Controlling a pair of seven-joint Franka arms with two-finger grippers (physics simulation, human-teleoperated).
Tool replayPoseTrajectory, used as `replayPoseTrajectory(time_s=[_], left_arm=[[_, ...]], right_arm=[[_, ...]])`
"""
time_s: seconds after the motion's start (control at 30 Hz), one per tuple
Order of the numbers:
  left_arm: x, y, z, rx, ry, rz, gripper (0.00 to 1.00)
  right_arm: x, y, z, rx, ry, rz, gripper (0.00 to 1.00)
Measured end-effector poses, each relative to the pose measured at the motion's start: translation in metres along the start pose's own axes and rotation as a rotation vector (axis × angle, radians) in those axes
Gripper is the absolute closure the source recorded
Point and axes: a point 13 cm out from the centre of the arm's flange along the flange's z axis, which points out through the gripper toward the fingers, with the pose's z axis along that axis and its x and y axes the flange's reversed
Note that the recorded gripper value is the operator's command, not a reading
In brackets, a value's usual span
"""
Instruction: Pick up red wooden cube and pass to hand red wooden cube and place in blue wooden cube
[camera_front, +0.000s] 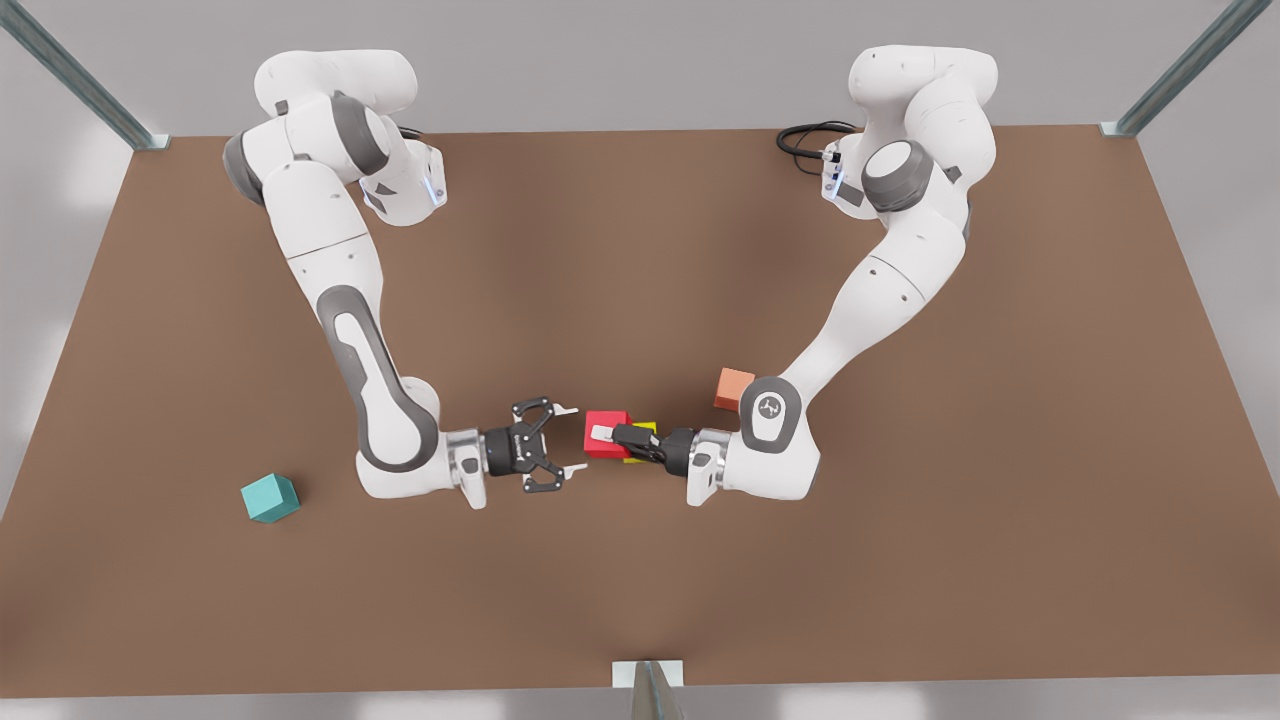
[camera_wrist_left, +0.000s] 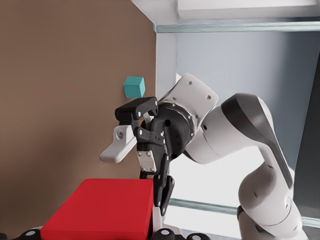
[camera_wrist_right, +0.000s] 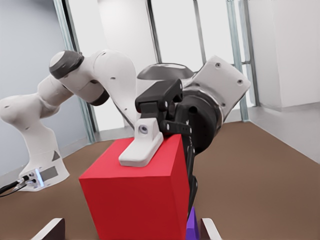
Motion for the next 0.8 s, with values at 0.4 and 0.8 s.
replayPoseTrajectory(time_s=[0.4,0.8], left_arm=[[0.0,0.0,0.001,0.003,0.0,0.028,0.51],[0.001,0.004,0.002,0.005,0.001,0.037,0.48]], right_arm=[[-0.011,0.001,0.035,0.017,-0.049,-0.053,0.0],[-0.003,-0.008,0.059,0.054,-0.051,-0.071,0.0]])
